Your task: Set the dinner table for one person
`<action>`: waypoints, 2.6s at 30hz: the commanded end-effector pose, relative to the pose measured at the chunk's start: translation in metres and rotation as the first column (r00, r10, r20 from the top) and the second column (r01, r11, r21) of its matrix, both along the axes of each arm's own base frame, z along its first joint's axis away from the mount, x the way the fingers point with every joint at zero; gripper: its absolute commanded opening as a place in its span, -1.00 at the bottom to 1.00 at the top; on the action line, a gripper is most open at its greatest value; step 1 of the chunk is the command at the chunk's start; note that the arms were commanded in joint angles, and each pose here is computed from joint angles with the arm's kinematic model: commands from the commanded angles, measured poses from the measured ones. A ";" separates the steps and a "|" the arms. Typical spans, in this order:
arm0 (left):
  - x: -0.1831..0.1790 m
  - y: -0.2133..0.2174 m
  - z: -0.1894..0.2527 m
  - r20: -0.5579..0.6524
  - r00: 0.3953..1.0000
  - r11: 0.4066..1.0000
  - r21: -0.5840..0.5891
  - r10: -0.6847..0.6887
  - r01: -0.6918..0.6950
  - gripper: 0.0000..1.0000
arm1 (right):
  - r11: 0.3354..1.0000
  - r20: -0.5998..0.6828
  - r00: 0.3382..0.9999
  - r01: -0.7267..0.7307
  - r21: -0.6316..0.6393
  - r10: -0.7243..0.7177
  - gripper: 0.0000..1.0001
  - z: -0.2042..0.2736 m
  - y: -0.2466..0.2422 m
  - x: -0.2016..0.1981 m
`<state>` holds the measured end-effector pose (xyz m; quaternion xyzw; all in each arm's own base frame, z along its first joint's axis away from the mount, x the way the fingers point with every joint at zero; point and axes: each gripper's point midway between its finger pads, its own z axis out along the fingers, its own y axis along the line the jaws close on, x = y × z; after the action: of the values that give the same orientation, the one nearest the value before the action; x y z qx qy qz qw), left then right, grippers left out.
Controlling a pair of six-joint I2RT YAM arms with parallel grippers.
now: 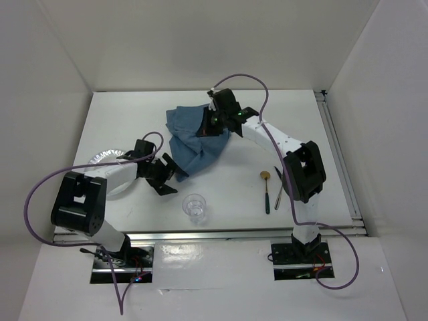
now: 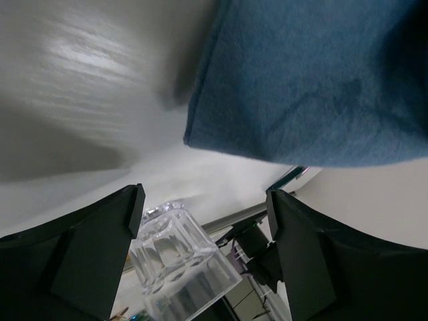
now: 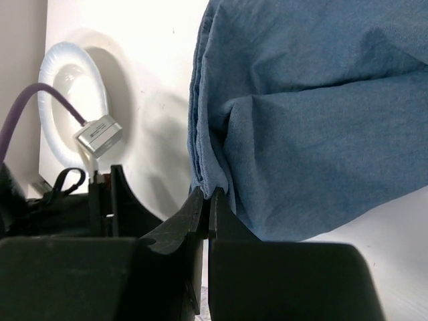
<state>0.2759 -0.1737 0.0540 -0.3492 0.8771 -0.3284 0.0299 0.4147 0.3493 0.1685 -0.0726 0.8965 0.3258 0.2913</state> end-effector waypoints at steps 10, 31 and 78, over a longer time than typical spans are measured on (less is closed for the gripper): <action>0.010 0.007 -0.005 -0.051 0.950 0.946 -0.089 0.307 -0.311 0.82 | 0.997 0.073 0.997 -0.014 0.073 0.009 -1.00 0.040 -0.002 0.002; 0.050 0.006 0.008 -0.084 0.872 0.848 -0.206 0.483 -0.489 0.85 | 0.997 0.055 0.998 -0.029 0.068 0.026 -1.00 0.034 0.002 -0.003; 0.117 0.064 0.137 0.457 0.885 0.986 0.163 -0.091 0.017 -1.00 | 0.899 0.041 0.910 0.400 0.178 -0.413 -1.00 0.036 -0.228 -0.058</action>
<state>0.3955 -0.1100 0.1582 -0.2919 0.8742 -0.3289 0.2059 0.3556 0.1252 0.1765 0.1402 0.8671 0.3289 0.3467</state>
